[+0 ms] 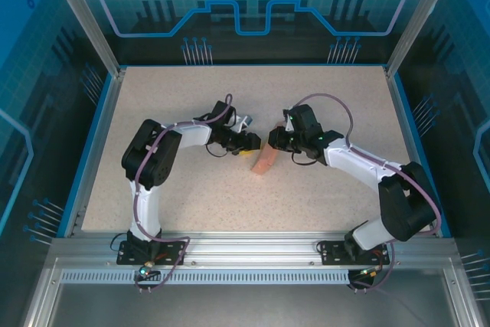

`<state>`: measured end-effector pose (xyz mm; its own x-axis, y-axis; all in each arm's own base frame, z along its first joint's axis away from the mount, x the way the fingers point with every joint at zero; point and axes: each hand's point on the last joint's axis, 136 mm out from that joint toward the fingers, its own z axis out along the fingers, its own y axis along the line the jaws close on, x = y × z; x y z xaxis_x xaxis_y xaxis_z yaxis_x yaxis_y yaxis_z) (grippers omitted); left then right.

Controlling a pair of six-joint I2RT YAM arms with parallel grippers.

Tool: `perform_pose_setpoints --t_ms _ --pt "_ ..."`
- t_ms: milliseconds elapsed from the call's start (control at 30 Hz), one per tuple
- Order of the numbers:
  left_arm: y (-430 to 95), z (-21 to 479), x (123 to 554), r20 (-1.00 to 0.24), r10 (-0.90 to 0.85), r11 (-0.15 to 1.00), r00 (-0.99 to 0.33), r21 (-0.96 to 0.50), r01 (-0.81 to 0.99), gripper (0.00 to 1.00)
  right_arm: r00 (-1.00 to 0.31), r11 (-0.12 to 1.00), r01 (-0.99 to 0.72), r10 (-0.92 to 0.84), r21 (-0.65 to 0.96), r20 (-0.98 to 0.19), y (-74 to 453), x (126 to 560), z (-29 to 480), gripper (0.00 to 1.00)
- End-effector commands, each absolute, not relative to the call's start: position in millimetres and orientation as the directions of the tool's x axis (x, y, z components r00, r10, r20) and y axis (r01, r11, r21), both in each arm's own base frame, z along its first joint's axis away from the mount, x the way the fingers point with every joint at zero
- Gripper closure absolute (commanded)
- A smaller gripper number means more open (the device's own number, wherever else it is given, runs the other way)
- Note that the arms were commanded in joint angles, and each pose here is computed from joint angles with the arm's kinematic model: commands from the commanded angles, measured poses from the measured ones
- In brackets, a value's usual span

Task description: Fold the paper box

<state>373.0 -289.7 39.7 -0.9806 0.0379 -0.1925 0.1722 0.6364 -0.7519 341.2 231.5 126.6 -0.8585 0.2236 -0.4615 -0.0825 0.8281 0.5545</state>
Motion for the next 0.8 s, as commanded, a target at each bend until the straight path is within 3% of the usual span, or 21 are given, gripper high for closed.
perform_pose_setpoints --t_ms 0,233,433,600,767 --pt "-276.3 59.3 384.8 -0.274 0.021 0.679 -0.961 -0.702 0.215 0.4 -0.896 0.874 -0.046 0.177 0.483 -0.407 227.1 328.1 99.4 0.84" --pt "-249.7 90.3 381.1 -0.432 -0.037 0.742 -0.901 -0.616 0.264 0.31 -0.898 0.875 -0.042 0.179 0.482 -0.403 230.5 329.7 96.1 0.84" --pt "-237.0 132.5 346.6 -0.62 -0.087 0.723 -0.78 -0.578 0.378 0.19 -0.901 0.874 -0.04 0.179 0.485 -0.396 233.5 331.5 93.1 0.84" --pt "-249.9 151.7 309.8 -0.805 0.031 0.76 -0.593 -0.366 0.537 0.13 -0.903 0.872 -0.037 0.181 0.489 -0.39 235.8 332.3 90.8 0.84" --pt "-268.1 153.3 298.3 -0.867 0.121 0.769 -0.484 -0.226 0.598 0.1 -0.904 0.869 -0.037 0.181 0.494 -0.386 238.1 333.4 90.0 0.84"
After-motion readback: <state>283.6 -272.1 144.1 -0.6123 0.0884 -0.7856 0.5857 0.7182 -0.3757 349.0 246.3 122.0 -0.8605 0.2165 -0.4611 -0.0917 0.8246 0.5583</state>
